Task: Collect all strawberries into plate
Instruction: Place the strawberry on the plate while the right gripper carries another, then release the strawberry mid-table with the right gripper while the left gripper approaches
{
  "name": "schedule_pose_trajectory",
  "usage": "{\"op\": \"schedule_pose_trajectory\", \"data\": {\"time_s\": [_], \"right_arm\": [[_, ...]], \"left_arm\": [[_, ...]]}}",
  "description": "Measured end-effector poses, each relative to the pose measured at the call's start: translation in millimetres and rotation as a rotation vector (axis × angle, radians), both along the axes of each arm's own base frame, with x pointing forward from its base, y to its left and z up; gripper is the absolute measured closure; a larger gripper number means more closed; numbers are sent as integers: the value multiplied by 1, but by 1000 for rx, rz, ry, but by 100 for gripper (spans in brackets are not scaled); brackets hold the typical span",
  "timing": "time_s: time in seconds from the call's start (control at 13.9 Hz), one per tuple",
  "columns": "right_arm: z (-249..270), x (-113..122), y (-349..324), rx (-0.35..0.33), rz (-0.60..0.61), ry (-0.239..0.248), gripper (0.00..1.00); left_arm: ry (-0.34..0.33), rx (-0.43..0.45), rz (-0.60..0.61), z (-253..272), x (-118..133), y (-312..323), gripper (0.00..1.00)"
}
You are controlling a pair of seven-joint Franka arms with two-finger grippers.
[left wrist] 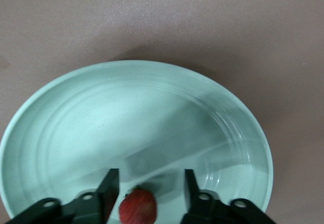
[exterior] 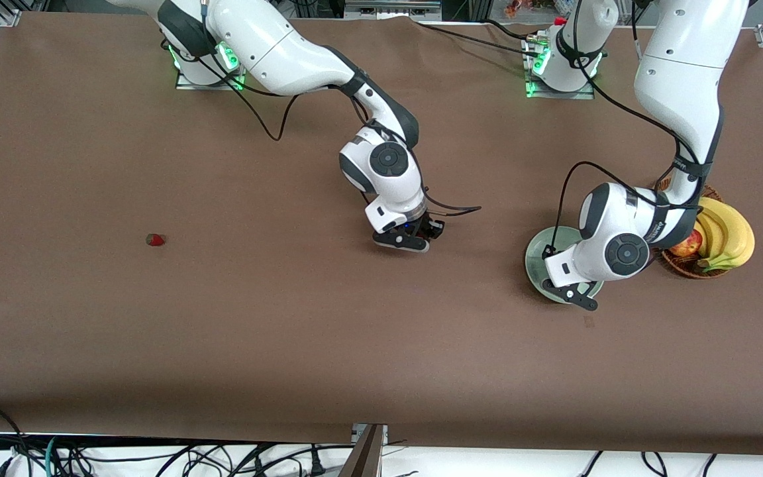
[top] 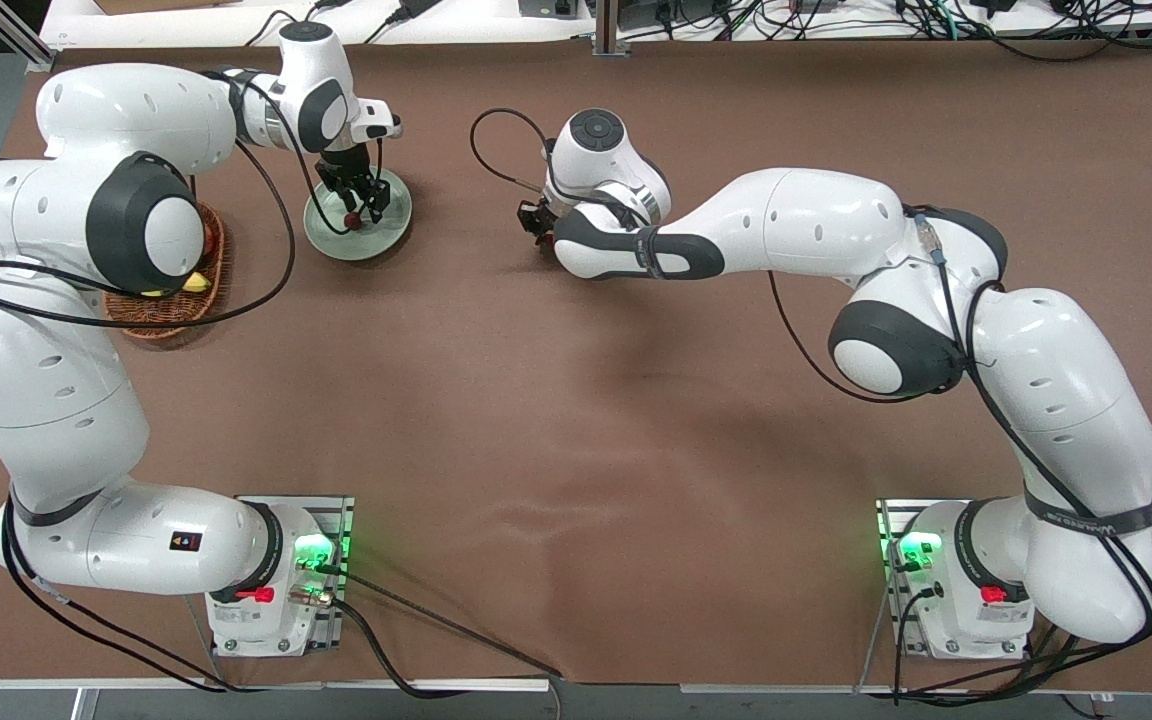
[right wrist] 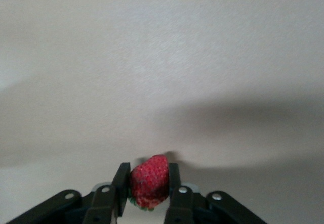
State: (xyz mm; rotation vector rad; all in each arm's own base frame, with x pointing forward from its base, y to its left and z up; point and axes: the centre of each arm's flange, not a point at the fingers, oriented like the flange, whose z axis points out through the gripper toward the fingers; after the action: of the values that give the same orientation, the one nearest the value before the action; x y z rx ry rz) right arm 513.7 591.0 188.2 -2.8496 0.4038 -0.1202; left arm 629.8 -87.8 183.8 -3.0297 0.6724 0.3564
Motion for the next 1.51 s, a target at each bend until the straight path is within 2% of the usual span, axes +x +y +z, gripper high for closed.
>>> {"op": "schedule_pose_trajectory", "data": {"time_s": [0.22, 0.29, 0.43, 0.65, 0.79, 0.94, 1.08, 1.3, 1.51], "right_arm": [[9, 5, 2, 18, -13, -17, 28], [18, 12, -1, 25, -22, -29, 19], [48, 41, -24, 6, -36, -45, 0], [103, 100, -106, -98, 62, -31, 0], [123, 128, -168, -173, 135, 18, 0], [131, 151, -225, -217, 190, 50, 0], [131, 172, -290, -251, 249, 102, 0], [119, 185, -393, -270, 327, 177, 0], [93, 180, -476, -296, 381, 249, 0]], "left_arm": [[23, 10, 4, 26, -1, 1, 6], [26, 15, 11, 41, -1, 3, 0], [19, 18, 57, 74, 0, 6, 0], [37, -57, 202, 108, -3, 12, 0], [52, -100, 319, 114, -4, 10, 0], [63, -95, 424, 114, -7, -12, 0], [48, -72, 517, 116, -11, -51, 0], [-6, -50, 636, 105, -23, -129, 0], [-50, -37, 800, 75, -44, -205, 0]]}}
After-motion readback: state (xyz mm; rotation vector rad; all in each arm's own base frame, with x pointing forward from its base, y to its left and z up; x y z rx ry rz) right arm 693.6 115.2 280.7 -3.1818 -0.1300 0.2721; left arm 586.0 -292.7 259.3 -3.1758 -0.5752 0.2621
